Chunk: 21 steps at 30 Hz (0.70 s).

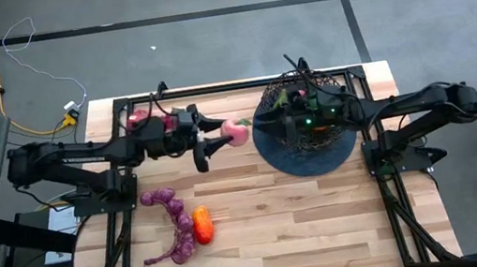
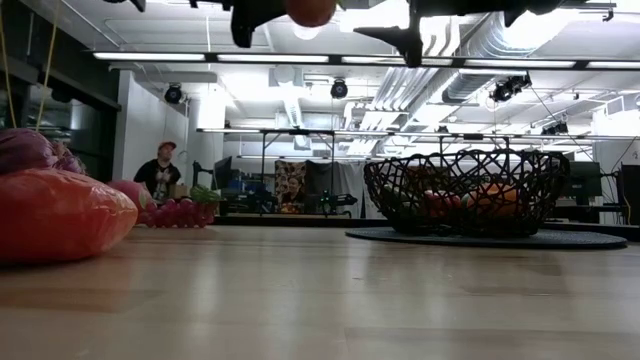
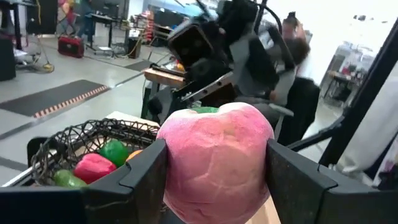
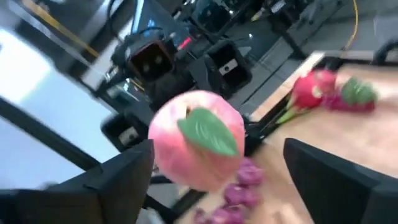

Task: Build produce basket
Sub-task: Put the peach into the wire basket

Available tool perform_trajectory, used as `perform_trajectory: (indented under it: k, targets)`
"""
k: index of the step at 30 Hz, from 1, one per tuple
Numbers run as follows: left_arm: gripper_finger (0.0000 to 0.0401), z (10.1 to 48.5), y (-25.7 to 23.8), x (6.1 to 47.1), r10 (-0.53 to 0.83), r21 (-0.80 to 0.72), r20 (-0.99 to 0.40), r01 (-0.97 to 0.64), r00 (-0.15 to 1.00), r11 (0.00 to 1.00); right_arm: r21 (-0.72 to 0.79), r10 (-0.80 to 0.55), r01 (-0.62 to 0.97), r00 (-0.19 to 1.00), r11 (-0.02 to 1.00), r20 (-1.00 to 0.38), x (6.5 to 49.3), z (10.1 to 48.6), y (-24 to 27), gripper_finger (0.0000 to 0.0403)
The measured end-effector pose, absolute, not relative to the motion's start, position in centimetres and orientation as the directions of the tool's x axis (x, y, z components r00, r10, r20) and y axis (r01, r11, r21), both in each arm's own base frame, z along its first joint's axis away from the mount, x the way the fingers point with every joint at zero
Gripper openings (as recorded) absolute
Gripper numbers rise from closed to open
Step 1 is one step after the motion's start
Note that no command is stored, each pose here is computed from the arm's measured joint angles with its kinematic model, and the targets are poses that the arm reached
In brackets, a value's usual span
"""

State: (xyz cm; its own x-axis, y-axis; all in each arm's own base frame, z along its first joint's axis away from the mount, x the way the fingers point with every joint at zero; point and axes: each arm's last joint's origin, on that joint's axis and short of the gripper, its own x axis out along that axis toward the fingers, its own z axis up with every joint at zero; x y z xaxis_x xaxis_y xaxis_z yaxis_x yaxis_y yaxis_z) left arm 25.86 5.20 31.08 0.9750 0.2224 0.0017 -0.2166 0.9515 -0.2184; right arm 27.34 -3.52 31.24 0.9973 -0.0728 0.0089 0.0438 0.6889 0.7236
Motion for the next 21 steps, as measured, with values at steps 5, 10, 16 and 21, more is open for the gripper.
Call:
perform_trajectory:
  k: [5, 10, 16, 21]
  targets:
    - [0.0218, 31.5, 5.3, 26.6, 0.219, -0.121, 0.007, -0.217, 0.976, 0.969, 0.897, -0.042, 0.009, 0.999, 0.442, 0.011, 27.5, 31.1, -3.6, 0.0362]
    - [0.0218, 31.6, 5.4, 26.7, 0.219, -0.020, 0.007, -0.219, 0.976, 0.976, 0.939, -0.021, -0.006, 1.000, 0.343, 0.014, 27.6, 31.1, -3.3, 0.0362]
    - [0.0218, 31.1, 5.5, 27.3, 0.220, -0.004, -0.003, -0.220, 0.975, 0.975, 0.957, -0.052, -0.003, 0.999, 0.291, 0.018, 27.8, 31.0, -3.3, 0.0362]
    - [0.0218, 30.3, 5.6, 28.0, 0.219, -0.006, -0.022, -0.220, 0.975, 0.976, 0.965, -0.034, 0.001, 0.999, 0.263, 0.009, 28.6, 30.3, -3.1, 0.0362]
